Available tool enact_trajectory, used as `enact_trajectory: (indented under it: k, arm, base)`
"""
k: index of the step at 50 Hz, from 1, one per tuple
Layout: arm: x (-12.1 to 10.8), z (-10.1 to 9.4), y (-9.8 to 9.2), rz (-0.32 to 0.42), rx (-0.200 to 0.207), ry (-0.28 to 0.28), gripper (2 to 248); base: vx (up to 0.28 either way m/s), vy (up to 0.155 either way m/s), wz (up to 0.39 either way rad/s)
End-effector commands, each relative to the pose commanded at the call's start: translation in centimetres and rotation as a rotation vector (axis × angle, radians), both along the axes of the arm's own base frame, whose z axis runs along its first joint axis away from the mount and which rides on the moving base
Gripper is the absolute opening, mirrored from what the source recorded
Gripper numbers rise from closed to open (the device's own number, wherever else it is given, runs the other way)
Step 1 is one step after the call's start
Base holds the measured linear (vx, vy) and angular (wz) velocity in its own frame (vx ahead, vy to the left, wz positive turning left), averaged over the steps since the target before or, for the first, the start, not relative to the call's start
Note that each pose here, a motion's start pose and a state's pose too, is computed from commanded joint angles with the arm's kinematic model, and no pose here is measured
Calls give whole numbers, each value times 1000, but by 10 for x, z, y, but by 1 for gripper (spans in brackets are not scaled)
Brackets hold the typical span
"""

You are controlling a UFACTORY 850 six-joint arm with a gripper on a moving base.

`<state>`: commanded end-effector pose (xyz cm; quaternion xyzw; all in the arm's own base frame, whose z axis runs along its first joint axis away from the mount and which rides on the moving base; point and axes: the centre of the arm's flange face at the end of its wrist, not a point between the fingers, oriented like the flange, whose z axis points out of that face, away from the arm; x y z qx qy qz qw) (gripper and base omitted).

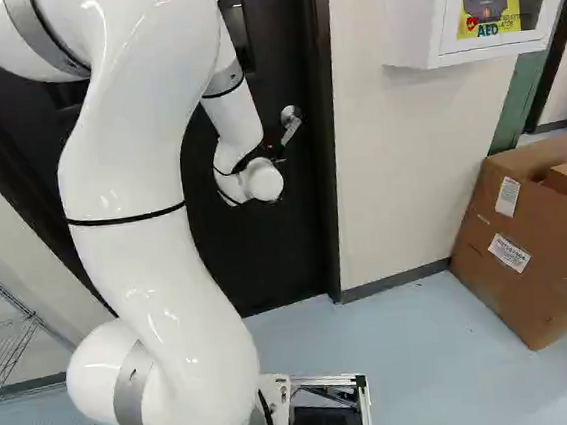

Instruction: Open the door and move inside

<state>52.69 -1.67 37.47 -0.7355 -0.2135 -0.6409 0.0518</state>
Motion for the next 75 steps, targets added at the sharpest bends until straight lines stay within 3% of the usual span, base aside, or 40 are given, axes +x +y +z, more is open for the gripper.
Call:
enact_trajectory:
  k: [36,50,60,75]
  arm:
    - [70,-1,46,194,12,-155,247]
    - [98,-4,62,237,12,-192,247]
    - [103,-4,60,220,18,-195,247]
    - [93,-1,31,85,46,-175,247]
  base:
    - [0,0,0]
    - [0,0,0]
    - [0,0,0]
    - [0,0,0]
